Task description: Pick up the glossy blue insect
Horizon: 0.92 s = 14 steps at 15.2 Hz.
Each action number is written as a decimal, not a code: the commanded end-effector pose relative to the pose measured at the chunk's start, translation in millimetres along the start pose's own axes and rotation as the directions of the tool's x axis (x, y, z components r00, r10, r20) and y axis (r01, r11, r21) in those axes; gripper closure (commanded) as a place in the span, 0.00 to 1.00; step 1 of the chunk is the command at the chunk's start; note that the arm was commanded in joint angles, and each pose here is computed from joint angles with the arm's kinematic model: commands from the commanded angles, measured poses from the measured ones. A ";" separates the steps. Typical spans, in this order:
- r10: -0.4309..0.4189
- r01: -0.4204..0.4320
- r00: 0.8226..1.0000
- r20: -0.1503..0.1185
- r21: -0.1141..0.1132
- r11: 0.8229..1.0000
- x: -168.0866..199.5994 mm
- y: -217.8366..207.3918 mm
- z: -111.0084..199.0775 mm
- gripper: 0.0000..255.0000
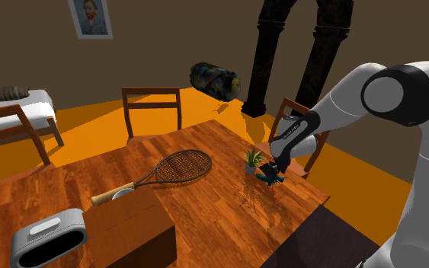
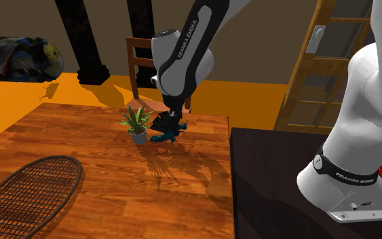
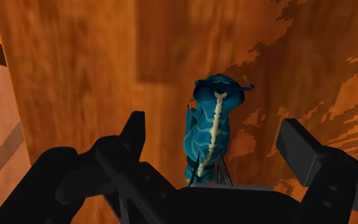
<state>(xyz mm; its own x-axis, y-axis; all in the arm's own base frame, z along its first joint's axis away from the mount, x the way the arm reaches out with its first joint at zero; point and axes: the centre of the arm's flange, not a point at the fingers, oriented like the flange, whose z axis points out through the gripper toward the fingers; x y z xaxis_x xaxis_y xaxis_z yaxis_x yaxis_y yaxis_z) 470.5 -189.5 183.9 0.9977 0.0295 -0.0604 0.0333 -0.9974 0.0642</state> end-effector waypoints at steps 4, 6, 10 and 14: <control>0.000 0.000 1.000 0.000 0.000 1.000 0.4 -1.0 6.7 1.00; 0.000 0.000 1.000 0.000 0.000 1.000 0.4 -1.1 6.7 1.00; 0.000 0.000 1.000 0.000 0.000 1.000 0.4 -1.0 6.7 1.00; 0.000 0.000 1.000 0.000 0.000 1.000 -0.3 -0.8 -3.7 1.00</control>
<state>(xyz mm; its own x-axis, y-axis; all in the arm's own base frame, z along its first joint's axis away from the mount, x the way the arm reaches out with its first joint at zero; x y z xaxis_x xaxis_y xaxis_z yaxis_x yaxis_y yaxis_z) 470.5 -187.5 183.7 0.9978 0.0294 -0.0601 0.0332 -0.9974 0.0641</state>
